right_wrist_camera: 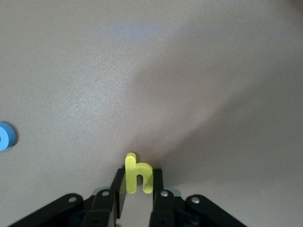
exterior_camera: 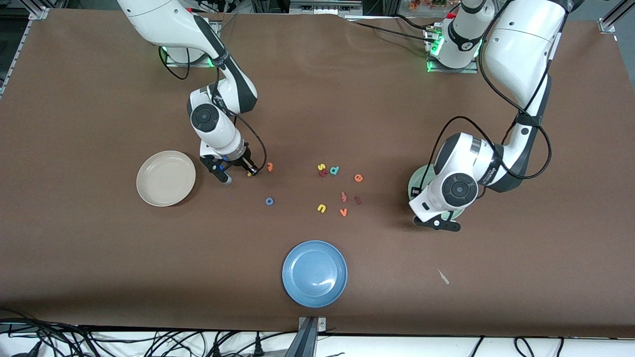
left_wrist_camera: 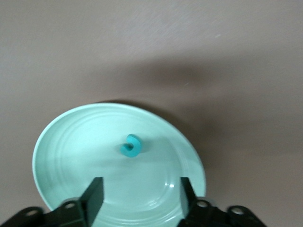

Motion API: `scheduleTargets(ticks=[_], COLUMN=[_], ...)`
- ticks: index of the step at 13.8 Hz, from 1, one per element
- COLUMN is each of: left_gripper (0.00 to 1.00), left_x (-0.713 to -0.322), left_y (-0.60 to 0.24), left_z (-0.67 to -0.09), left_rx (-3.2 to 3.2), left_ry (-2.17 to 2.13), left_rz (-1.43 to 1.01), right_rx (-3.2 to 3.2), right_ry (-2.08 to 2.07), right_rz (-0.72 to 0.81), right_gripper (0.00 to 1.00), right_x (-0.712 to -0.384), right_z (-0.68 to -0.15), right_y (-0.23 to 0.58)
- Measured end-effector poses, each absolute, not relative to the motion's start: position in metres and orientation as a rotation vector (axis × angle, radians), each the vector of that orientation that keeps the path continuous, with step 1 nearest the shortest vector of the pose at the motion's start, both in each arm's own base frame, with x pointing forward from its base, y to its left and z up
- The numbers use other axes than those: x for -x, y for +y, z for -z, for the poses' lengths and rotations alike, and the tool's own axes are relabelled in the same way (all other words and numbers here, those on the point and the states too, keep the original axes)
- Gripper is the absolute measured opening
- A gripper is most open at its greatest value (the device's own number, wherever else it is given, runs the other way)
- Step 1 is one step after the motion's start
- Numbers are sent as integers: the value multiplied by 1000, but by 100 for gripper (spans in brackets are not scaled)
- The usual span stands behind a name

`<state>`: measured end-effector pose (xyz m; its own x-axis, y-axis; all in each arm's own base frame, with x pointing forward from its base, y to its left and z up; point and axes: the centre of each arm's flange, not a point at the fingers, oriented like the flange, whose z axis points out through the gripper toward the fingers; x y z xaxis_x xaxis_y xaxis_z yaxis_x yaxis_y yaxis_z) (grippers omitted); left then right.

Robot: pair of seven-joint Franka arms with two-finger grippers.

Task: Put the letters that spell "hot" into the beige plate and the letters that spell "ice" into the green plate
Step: 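Carry the yellow h over the white plate and open the right gripper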

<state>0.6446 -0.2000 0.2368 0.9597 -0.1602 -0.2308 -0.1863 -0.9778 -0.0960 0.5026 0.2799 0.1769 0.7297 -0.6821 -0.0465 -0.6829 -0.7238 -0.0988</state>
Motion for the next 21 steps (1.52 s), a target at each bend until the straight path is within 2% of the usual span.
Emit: scheduleTargets(ticks=[2,3,8,11,14,15,16,17,19,21], left_gripper=[98,100,100,100,100,92,92,85,62,40], left_x=[-642,-640,-638,-637,-631,-626,-621,-616,-611,-610], left_y=[-233,-253,-314,-332,-355,-364,-373,-381,-389,-389], left_z=[-248,-253,-249,-238,-218,-210,-202,-195,-191,-189], left_rx=[2999,3003,3079,3148,3157,3163,3166,3168,3166,3147], left_ry=[308,285,-123,-430,-532,-523,-513,-499,-472,-424], left_rz=[-292,-263,-229,-258,-226,-219,-217,-218,-215,-181], right_rx=[2819,2818,2969,3077,3122,3132,3141,3147,3152,3153], right_ry=[1116,1113,864,626,435,376,322,277,230,218], right_rz=[-10,-7,-82,-153,-179,-190,-201,-209,-223,-231], right_gripper=[26,26,26,26,26,26,26,26,26,44], right_x=[-503,-504,-536,-551,-546,-543,-541,-539,-535,-533], right_z=[-177,-178,-219,-252,-258,-257,-255,-254,-250,-248], right_y=[280,281,257,183,107,83,61,41,22,24])
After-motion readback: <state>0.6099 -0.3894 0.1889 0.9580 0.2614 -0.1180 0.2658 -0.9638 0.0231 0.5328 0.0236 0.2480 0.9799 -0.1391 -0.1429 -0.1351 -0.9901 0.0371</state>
